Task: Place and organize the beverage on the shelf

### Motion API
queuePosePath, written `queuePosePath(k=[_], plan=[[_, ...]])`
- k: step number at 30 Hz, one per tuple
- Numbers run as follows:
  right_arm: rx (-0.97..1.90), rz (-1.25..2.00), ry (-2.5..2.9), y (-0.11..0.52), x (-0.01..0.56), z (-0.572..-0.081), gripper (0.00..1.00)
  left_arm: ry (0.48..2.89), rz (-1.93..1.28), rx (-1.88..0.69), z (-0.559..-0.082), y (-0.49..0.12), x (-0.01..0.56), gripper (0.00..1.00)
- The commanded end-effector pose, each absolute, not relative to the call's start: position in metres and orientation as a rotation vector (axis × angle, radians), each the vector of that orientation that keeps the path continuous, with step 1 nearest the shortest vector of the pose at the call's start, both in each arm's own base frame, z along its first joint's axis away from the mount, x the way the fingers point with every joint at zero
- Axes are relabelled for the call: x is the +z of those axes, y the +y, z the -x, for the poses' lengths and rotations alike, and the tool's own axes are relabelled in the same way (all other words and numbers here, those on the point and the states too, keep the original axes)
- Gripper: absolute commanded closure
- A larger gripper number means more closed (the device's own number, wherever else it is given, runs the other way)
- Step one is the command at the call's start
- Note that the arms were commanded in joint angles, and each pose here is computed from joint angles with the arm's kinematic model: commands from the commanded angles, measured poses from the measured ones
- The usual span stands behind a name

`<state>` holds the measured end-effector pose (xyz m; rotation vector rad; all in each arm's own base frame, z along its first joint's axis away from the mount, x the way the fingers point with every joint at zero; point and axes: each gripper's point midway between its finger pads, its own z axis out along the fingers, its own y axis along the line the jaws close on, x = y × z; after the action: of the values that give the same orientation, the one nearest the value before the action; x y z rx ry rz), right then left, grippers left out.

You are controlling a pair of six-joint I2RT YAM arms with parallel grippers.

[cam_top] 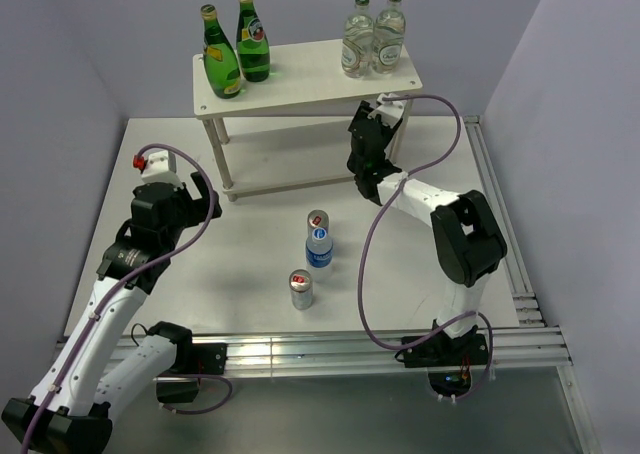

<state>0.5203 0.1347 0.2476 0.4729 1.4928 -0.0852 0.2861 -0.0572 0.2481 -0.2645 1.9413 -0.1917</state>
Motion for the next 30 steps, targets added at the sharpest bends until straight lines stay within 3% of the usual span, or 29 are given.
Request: queuePosePath(k=[1, 5, 6, 7, 8, 10, 30], plan=[[0.005, -0.588, 1.294, 0.122, 0.295, -0.519, 1.0, 1.901, 0.238, -0.213, -0.291, -0.061, 0.258, 0.01], [-0.012, -0.582, 1.32, 0.123, 0.284, -0.521, 0.99, 1.901, 0.239, -0.215, -0.291, -0.062, 0.258, 0.01], [-0.016, -0.584, 1.327, 0.123, 0.282, -0.522, 0.89, 1.903, 0.24, -0.213, -0.291, -0.061, 0.257, 0.01], [-0.025, -0.585, 1.337, 0.123, 0.281, -0.523, 0.72, 1.902, 0.238, -0.215, -0.291, -0.062, 0.258, 0.01], [-0.02, -0.587, 1.336, 0.123, 0.281, -0.523, 0.35, 1.904, 0.237, -0.215, -0.291, -0.062, 0.257, 0.01], [-0.021, -0.588, 1.341, 0.124, 0.281, -0.523, 0.02, 1.903, 0.236, -0.215, -0.291, -0.062, 0.258, 0.01], [0.012, -0.554, 1.344, 0.133, 0.294, -0.476, 0.0, 1.884, 0.24, -0.222, -0.289, -0.06, 0.263, 0.01]])
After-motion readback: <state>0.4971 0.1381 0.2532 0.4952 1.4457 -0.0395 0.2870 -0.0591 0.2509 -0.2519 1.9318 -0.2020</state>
